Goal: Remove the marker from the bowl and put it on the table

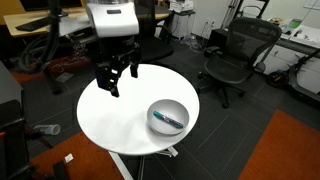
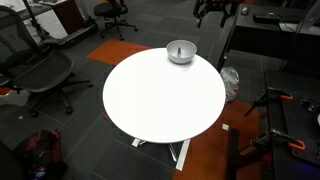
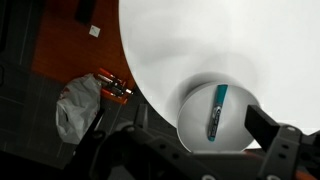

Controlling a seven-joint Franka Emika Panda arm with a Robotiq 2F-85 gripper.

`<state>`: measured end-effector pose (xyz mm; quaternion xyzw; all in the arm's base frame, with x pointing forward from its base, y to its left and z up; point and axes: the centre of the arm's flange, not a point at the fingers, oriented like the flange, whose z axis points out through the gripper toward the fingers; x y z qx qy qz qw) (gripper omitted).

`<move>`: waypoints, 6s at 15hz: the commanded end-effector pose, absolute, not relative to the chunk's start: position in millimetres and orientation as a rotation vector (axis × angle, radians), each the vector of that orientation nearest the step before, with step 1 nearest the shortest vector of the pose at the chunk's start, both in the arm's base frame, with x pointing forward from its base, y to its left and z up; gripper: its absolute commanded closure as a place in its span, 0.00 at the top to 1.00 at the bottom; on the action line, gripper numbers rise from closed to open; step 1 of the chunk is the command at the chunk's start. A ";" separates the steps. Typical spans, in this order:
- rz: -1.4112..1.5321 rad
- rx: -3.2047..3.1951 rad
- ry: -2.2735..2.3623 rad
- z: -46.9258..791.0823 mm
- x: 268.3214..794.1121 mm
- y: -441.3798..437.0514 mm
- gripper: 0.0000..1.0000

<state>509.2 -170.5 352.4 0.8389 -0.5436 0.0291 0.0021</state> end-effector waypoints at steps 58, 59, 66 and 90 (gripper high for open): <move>0.095 2.437 -1.796 148.5 671.2 -246.7 0.49; 0.095 2.436 -1.797 148.2 671.2 -247.2 0.42; 0.094 2.430 -1.804 155.0 664.4 -250.4 0.03; 0.228 2.658 -1.566 369.0 523.4 -172.5 0.05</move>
